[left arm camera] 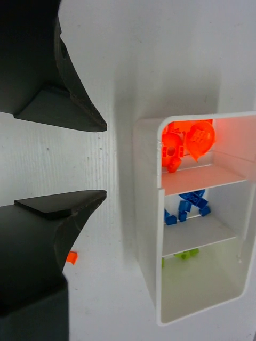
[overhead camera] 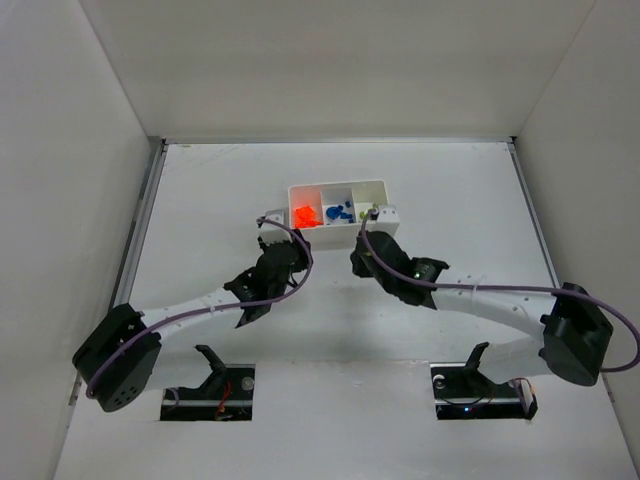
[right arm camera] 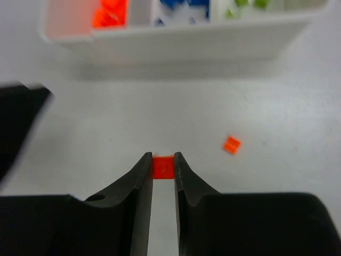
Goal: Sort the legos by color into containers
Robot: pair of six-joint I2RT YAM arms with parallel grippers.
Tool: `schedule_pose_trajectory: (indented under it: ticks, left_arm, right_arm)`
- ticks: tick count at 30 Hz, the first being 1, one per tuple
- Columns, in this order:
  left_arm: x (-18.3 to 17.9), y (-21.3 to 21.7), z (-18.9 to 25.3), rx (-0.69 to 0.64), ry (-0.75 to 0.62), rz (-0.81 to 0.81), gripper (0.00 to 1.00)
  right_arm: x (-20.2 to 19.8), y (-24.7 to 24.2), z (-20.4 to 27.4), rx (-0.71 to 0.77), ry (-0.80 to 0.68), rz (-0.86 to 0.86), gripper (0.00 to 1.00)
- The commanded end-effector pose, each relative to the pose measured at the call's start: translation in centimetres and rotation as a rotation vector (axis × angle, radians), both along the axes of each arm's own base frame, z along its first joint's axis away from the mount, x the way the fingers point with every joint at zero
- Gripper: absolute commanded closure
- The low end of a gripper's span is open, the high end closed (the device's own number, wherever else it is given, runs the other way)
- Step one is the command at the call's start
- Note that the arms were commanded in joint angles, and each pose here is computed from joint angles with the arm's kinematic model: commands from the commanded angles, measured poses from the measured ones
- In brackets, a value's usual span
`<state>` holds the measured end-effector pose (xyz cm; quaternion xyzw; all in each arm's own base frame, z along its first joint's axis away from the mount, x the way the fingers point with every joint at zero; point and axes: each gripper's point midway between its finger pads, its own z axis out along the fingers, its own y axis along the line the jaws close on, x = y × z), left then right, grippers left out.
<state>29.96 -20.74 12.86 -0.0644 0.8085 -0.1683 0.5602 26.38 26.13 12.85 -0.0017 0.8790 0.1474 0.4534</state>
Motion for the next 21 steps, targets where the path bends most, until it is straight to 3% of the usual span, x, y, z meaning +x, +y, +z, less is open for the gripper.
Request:
schedule_pose_trajectory:
  ticks: [1, 9, 13, 15, 19, 21]
  left_arm:
    - [-1.0, 0.1, 0.3, -0.067, -0.009, -0.003, 0.56]
    - [-3.8, 0.4, -2.1, -0.081, 0.044, -0.034, 0.57]
    - [-4.8, -0.1, -3.1, -0.072, 0.062, -0.060, 0.57]
    - [-5.2, -0.5, -3.4, -0.066, 0.069, -0.077, 0.57]
    - [-5.8, -1.6, -3.9, -0.059, 0.079, -0.109, 0.57]
    - [-6.2, -2.6, -3.7, -0.056, 0.080, -0.137, 0.57]
  right_arm:
    - [4.7, 3.6, 5.7, 0.101, -0.126, 0.045, 0.82]
    - [12.9, 10.0, 6.5, 0.175, -0.144, 0.089, 0.82]
    - [15.0, 12.4, 6.2, 0.178, -0.138, 0.107, 0.81]
    - [15.7, 13.3, 5.9, 0.175, -0.131, 0.108, 0.76]
    - [16.2, 13.5, 5.8, 0.170, -0.126, 0.088, 0.55]
    - [16.1, 13.0, 6.2, 0.171, -0.136, 0.076, 0.53]
